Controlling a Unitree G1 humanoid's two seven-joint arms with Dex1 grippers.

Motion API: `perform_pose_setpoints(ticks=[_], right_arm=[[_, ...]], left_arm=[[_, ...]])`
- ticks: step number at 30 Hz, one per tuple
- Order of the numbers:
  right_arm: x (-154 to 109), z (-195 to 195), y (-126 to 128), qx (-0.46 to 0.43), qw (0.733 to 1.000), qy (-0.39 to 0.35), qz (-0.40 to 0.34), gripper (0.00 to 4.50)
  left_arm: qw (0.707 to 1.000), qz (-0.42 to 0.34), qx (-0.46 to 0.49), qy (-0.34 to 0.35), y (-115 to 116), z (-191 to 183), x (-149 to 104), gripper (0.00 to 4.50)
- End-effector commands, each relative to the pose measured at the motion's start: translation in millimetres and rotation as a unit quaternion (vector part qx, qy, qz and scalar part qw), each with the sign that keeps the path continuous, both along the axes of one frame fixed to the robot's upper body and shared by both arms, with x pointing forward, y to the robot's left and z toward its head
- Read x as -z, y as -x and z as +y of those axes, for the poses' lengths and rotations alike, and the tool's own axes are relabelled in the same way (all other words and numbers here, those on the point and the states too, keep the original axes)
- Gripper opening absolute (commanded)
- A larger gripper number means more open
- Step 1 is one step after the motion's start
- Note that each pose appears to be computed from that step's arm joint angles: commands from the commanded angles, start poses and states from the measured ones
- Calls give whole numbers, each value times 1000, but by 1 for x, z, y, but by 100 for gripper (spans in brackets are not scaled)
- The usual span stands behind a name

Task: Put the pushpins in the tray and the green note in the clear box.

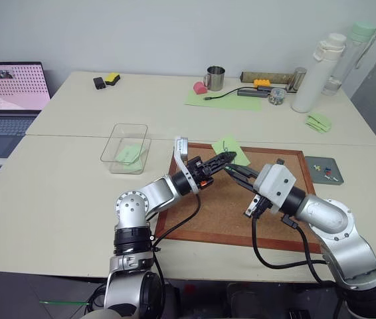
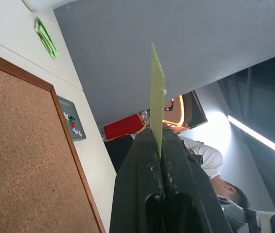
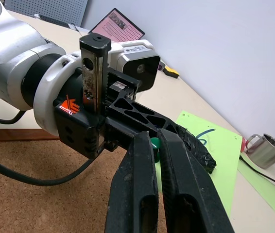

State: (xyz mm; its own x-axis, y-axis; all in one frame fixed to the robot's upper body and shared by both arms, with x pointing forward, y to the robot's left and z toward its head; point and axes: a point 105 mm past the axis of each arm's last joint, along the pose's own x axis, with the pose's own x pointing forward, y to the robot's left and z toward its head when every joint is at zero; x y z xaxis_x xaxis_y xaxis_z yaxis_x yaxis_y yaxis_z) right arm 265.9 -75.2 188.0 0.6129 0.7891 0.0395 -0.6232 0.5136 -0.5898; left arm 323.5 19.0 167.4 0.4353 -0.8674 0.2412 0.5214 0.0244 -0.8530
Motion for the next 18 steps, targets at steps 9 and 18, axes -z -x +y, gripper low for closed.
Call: perform_pose_setpoints(ticks=[9, 18], right_arm=[[-42, -47, -11, 116, 971, -207, 21, 0], [3, -182, -61, 375, 878, -259, 147, 0]], left_arm=[[982, -148, 19, -118, -3, -6, -6, 2], [806, -522, 106, -258, 33, -53, -27, 2]])
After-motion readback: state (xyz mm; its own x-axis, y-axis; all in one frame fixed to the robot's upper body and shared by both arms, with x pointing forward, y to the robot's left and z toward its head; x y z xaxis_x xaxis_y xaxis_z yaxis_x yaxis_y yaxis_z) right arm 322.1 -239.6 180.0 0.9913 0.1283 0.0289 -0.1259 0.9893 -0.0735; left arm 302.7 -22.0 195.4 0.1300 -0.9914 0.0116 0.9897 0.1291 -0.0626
